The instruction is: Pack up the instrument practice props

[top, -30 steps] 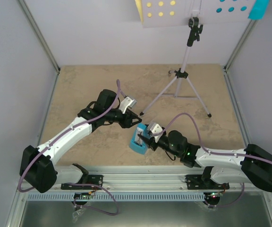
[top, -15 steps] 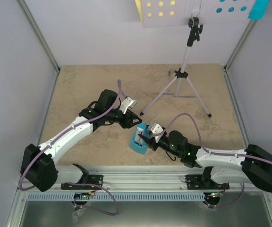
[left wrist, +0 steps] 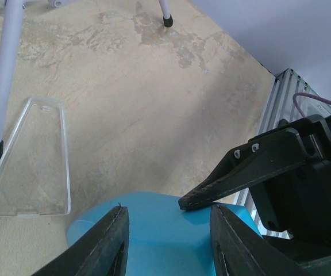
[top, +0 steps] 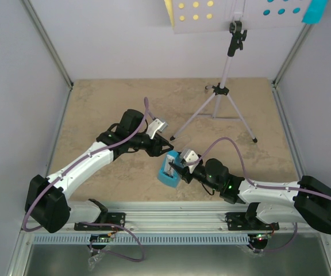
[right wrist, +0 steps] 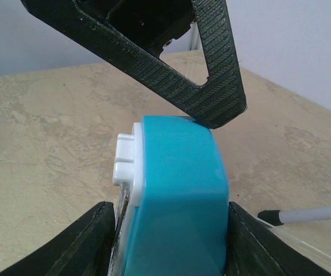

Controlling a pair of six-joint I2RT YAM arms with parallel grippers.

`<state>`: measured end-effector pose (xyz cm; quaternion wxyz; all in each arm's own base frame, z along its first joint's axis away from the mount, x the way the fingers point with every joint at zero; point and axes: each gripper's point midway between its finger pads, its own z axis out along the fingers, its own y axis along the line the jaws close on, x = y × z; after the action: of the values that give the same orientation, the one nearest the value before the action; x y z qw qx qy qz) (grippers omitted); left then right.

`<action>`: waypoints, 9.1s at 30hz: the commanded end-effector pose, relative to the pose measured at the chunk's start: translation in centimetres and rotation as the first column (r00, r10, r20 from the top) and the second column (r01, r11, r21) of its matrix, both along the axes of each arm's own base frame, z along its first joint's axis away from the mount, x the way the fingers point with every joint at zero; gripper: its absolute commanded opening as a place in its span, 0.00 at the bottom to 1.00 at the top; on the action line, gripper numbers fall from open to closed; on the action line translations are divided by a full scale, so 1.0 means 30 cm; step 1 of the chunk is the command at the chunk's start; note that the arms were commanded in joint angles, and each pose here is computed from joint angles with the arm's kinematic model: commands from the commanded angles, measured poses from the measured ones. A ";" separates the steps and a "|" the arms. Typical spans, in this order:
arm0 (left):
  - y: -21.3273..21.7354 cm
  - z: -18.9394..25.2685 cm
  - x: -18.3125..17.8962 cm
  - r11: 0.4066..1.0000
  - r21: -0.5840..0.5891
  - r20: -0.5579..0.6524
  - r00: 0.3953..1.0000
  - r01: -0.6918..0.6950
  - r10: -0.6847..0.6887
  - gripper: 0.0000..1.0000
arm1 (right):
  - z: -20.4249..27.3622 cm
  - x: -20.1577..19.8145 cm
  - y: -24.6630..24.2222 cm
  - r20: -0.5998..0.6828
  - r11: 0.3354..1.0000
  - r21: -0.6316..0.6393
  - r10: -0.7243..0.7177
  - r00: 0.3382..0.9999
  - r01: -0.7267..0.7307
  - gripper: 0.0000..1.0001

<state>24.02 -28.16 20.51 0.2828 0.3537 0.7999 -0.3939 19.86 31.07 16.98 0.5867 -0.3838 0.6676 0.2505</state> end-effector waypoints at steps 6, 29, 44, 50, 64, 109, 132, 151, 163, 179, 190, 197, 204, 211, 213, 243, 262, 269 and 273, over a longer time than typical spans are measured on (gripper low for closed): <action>-0.012 -0.005 -0.025 1.000 -0.005 -0.018 0.999 0.031 -0.031 0.41 | -0.023 0.011 -0.011 -0.018 1.000 -0.021 -0.007 1.000 0.007 0.53; -0.013 -0.002 -0.028 0.999 -0.005 -0.016 0.999 0.034 -0.034 0.41 | -0.039 0.033 0.009 -0.041 0.999 -0.043 0.003 0.999 -0.005 0.55; -0.007 -0.001 -0.018 1.000 0.004 -0.006 1.000 0.017 -0.017 0.45 | -0.027 0.049 0.011 -0.040 0.999 -0.040 -0.003 0.999 0.002 0.67; -0.005 -0.001 -0.017 1.000 0.007 -0.002 1.000 0.014 -0.014 0.46 | -0.016 0.056 0.013 -0.032 0.999 -0.038 -0.007 0.999 0.005 0.72; 0.020 0.028 0.011 0.999 0.025 0.061 0.997 -0.044 0.042 0.59 | 0.027 0.033 0.001 0.003 1.000 -0.008 0.030 1.000 -0.030 0.98; 0.022 -0.177 -0.171 0.966 -0.038 0.159 0.953 -0.256 0.259 0.91 | 0.137 0.199 -0.512 -0.090 0.860 0.283 -0.416 0.905 0.424 0.98; 0.007 -0.208 -0.167 0.973 -0.001 0.169 0.959 -0.232 0.229 0.46 | 0.128 0.203 -0.515 -0.106 0.861 0.284 -0.408 0.907 0.421 0.98; -0.166 -0.193 -0.323 0.993 -0.111 0.033 0.998 -0.047 0.051 0.70 | 0.117 0.231 -0.554 -0.148 0.825 0.250 -0.485 0.862 0.507 0.98; -0.088 0.046 -0.280 0.949 -0.221 0.068 0.967 -0.227 0.247 0.99 | 0.089 0.252 -0.554 -0.193 0.814 0.223 -0.503 0.842 0.537 0.98; 0.142 -0.277 0.166 0.824 0.140 0.192 0.832 -0.548 0.521 0.84 | 0.089 0.249 -0.578 -0.192 0.792 0.234 -0.530 0.826 0.563 0.98; 0.042 -0.438 0.297 0.864 0.260 0.212 0.898 -0.431 0.385 0.63 | 0.089 0.247 -0.538 -0.199 0.824 0.239 -0.477 0.856 0.514 0.98; 0.010 -0.552 0.305 0.866 0.342 0.164 0.930 -0.366 0.328 0.46 | 0.090 0.245 -0.532 -0.198 0.829 0.240 -0.467 0.862 0.505 0.98; 0.002 -0.580 0.283 0.881 0.350 0.154 0.947 -0.320 0.283 0.30 | 0.081 0.247 -0.519 -0.208 0.837 0.233 -0.454 0.866 0.495 0.98; 0.022 -0.568 0.301 0.864 0.373 0.202 0.938 -0.339 0.281 0.30 | 0.079 0.245 -0.515 -0.206 0.841 0.236 -0.446 0.871 0.487 0.98; 0.034 -0.533 0.312 0.859 0.356 0.237 0.925 -0.368 0.298 0.33 | 0.079 0.245 -0.515 -0.205 0.841 0.235 -0.446 0.871 0.486 0.98; -0.008 -0.592 0.341 0.909 0.336 0.118 0.969 -0.247 0.219 0.50 | 0.092 0.229 -0.482 -0.193 0.869 0.247 -0.389 0.901 0.428 0.98; 0.020 -0.614 0.327 0.893 0.360 0.138 0.962 -0.270 0.236 0.17 | 0.078 0.234 -0.477 -0.199 0.873 0.236 -0.387 0.900 0.428 0.98; -0.015 -0.601 0.283 0.899 0.364 0.146 0.969 -0.242 0.201 0.02 | 0.082 0.233 -0.477 -0.196 0.872 0.239 -0.386 0.901 0.426 0.98; -0.037 -0.572 0.262 0.902 0.359 0.167 0.968 -0.238 0.189 0.00 | 0.085 0.232 -0.476 -0.195 0.873 0.242 -0.384 0.902 0.424 0.98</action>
<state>32.70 -28.98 2.23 0.2920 0.3258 0.8804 -0.1831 26.68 16.67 18.19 0.6110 -0.1294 0.7454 0.2330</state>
